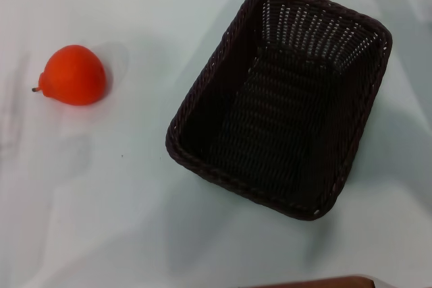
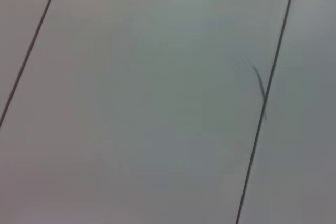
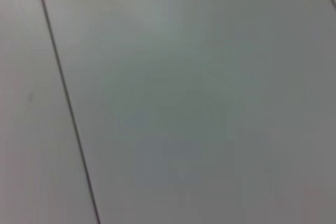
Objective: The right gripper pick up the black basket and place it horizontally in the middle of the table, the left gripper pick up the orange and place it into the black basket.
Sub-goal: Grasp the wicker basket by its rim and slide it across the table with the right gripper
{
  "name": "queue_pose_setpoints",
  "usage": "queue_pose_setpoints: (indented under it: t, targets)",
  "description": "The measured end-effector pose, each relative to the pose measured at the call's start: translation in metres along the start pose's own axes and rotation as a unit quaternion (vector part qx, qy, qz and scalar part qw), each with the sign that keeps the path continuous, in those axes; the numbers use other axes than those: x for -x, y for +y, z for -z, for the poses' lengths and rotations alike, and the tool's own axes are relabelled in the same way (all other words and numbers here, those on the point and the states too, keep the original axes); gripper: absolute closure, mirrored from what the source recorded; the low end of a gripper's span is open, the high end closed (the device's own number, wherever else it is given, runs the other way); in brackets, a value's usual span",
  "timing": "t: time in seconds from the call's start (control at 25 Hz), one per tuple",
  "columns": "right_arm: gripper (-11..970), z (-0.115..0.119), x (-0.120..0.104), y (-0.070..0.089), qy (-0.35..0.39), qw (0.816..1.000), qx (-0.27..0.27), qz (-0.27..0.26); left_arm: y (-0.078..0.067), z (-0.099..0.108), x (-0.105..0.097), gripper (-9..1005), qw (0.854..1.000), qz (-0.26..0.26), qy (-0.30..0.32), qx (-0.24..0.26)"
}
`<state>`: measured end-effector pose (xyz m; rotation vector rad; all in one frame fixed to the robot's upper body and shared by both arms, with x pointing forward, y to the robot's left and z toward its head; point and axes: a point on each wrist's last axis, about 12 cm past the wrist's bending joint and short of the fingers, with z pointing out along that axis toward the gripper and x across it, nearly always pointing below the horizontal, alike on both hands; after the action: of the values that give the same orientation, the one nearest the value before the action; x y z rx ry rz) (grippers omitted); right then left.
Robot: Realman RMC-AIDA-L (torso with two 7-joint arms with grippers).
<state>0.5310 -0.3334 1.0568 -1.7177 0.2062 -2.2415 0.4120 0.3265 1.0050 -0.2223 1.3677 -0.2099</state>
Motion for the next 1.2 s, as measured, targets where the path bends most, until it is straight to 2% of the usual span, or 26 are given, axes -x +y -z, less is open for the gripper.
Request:
queue_pose_setpoints:
  t: [0.44,0.56,0.64,0.76,0.88,1.04,1.2]
  targets:
    - [14,-0.001,0.0,0.0,-0.02,1.0,-0.023,0.003,-0.002,0.0,-0.001,160,1.0,0.0,0.006,-0.01]
    - [13,-0.01,-0.004,0.003,-0.056,0.997,-0.059,-0.001,-0.002,0.0,-0.001,162,1.0,0.0,0.006,-0.01]
    - [13,-0.023,-0.011,0.006,-0.116,0.987,-0.107,-0.005,-0.001,0.0,-0.002,164,1.0,-0.001,0.008,-0.009]
    - [13,-0.046,-0.03,0.008,-0.215,0.963,-0.163,-0.016,0.0,-0.001,-0.002,166,1.0,-0.001,0.013,-0.007]
    - [13,-0.071,-0.056,0.001,-0.31,0.93,-0.199,-0.009,0.0,-0.003,-0.003,168,1.0,-0.002,0.017,-0.006]
    - [14,-0.099,-0.091,-0.016,-0.428,0.875,-0.227,0.019,0.0,-0.004,-0.004,170,1.0,-0.001,0.019,-0.006]
    - [14,-0.122,-0.11,-0.036,-0.514,0.821,-0.244,0.043,0.0,-0.004,-0.004,173,1.0,-0.002,0.018,-0.006]
